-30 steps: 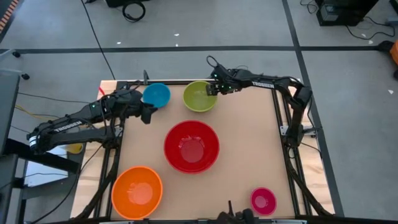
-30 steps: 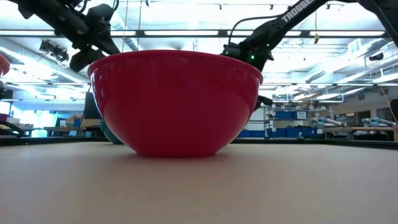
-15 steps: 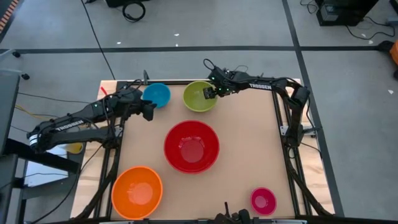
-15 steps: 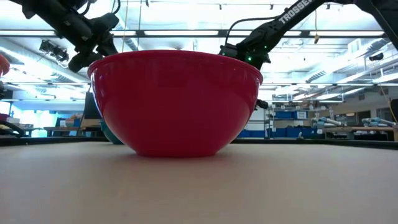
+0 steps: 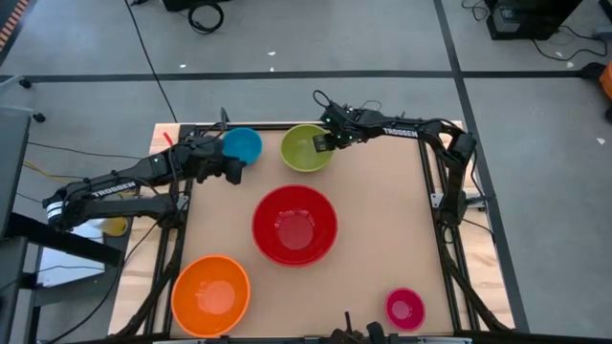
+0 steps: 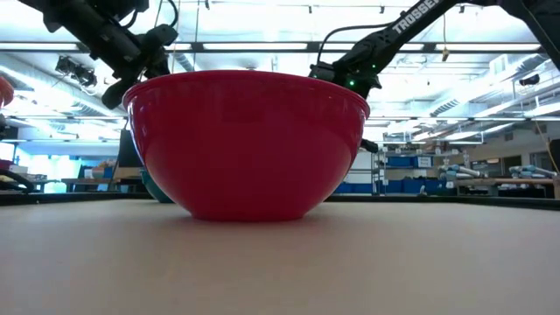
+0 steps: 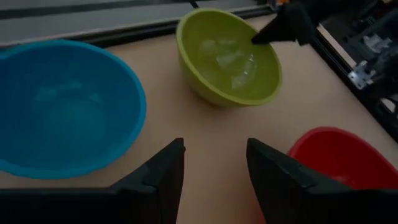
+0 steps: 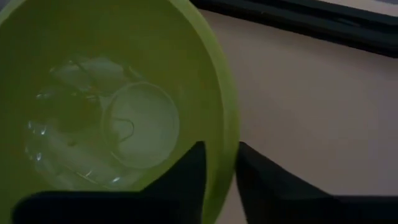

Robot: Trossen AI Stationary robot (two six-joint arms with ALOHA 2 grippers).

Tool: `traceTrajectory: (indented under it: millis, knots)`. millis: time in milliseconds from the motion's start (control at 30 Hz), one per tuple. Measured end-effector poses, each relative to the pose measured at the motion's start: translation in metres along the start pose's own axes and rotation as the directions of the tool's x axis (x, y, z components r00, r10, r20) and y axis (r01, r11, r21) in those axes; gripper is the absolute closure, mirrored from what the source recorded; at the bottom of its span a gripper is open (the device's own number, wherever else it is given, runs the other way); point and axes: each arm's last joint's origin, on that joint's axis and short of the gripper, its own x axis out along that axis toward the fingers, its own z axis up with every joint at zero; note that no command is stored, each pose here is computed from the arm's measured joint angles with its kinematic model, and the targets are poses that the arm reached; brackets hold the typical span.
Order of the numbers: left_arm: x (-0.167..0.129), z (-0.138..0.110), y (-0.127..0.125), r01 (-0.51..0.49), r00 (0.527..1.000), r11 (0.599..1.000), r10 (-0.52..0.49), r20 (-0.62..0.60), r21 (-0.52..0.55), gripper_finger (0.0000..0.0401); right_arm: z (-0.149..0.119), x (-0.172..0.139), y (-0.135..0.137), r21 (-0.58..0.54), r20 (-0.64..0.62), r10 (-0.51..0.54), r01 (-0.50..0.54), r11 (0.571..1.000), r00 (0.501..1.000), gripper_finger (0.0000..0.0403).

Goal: Nest bowls inside each other
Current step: Stack the orange bowl into the red bowl

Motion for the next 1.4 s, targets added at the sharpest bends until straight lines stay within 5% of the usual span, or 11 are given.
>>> traceTrajectory:
  millis: [133,333,567,767,933,1167,1300,1400]
  knots:
    - [-0.002,-0.001,-0.001,0.049,0.999,0.999,-0.048,-0.026,0.01,0.0225,-0.002,-0.006,0.004,-0.012,-0.032,0.058,-0.058,0.998,0.998,0.0378]
    - [-0.002,-0.001,-0.001,0.062,0.997,0.997,-0.06,-0.043,0.045,0.0225,-0.009,-0.038,0.02,-0.026,0.051,0.085,-0.084,0.996,0.995,0.0372]
    - [-0.002,-0.003,-0.004,0.152,0.984,0.985,-0.144,-0.104,0.077,0.0225,-0.017,-0.053,0.022,0.003,0.098,-0.001,0.001,1.0,0.995,0.0372]
    - [-0.029,0.0,-0.016,0.382,0.894,0.915,-0.331,-0.303,0.127,0.0227,-0.023,-0.046,0.017,-0.004,0.054,-0.081,0.081,0.997,0.995,0.031]
    - [-0.06,-0.004,-0.026,0.459,0.81,0.87,-0.325,-0.489,0.181,0.0232,-0.024,-0.053,0.018,0.024,0.026,-0.029,0.028,0.999,0.999,0.0233]
    - [-0.066,-0.041,-0.029,0.526,0.672,0.82,-0.239,-0.701,0.225,0.0232,-0.033,-0.073,0.03,0.019,0.102,-0.022,0.02,1.0,0.995,0.0169]
    - [-0.063,-0.054,-0.029,0.476,0.68,0.845,-0.18,-0.71,0.242,0.0232,-0.036,-0.092,0.039,-0.033,0.181,0.034,-0.028,0.999,0.983,0.0161]
    - [-0.062,-0.054,-0.028,0.397,0.723,0.887,-0.142,-0.677,0.237,0.0232,-0.041,-0.107,0.061,-0.161,0.248,0.203,-0.166,0.973,0.947,0.0162]
